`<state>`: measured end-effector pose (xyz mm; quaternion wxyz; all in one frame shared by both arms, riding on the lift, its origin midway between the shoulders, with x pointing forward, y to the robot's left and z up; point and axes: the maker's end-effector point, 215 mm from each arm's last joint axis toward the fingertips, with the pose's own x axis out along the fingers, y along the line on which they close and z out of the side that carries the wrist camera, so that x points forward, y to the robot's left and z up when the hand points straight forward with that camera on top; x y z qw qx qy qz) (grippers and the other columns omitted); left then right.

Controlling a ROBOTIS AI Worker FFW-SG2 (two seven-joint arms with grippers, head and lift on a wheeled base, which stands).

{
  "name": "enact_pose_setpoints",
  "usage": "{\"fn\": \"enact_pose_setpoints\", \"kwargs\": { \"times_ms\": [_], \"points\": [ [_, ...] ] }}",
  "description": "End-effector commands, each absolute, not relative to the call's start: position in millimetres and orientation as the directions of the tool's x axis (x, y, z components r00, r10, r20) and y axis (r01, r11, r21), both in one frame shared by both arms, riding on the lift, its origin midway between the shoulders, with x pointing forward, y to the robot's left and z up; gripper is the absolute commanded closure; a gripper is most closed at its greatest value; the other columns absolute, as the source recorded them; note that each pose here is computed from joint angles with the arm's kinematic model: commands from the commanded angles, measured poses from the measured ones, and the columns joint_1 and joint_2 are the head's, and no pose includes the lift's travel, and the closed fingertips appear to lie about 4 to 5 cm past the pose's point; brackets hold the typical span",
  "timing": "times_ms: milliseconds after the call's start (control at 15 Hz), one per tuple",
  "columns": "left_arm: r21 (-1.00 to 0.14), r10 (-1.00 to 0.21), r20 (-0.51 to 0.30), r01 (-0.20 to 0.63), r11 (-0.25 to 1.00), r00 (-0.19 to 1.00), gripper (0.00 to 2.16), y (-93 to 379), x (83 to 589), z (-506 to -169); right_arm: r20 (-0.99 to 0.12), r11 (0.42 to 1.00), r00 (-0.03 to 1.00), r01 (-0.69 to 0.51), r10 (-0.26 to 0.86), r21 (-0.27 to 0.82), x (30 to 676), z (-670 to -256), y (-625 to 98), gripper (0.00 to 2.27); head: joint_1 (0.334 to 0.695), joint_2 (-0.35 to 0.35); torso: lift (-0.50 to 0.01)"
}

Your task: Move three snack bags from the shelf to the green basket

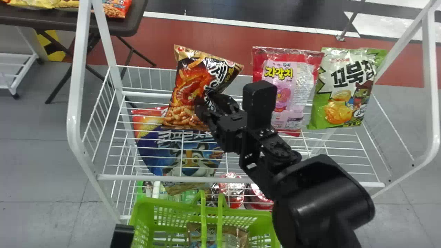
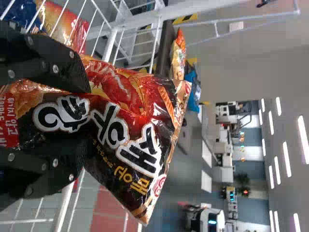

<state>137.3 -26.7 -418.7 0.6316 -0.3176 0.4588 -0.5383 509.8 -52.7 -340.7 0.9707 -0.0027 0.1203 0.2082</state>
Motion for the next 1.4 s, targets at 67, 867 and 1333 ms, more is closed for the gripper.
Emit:
{"fn": "enact_pose_setpoints", "kwargs": {
  "times_ms": [67,867,1333],
  "points": [
    [-0.894,-0.971,-0.241,0.388,0.223,0.002,1.95,-27,138,-419,-0.164,0.911,0.898,-0.413,0.409,0.01,486,-302,-53,2.24,0.695,-0.144,-0.048],
    [-0.893,-0.969,-0.245,0.384,0.233,0.017,1.96,-26,145,-423,-0.478,0.905,0.809,-0.42,0.342,-0.064,319,-319,-153,2.25,0.695,-0.341,-0.048],
    [-0.895,-0.969,-0.245,0.379,0.235,0.022,1.96,-27,147,-425,-0.773,0.907,0.561,-0.418,0.296,0.044,234,-419,-179,2.25,0.695,-0.35,-0.048]
  ]
}}
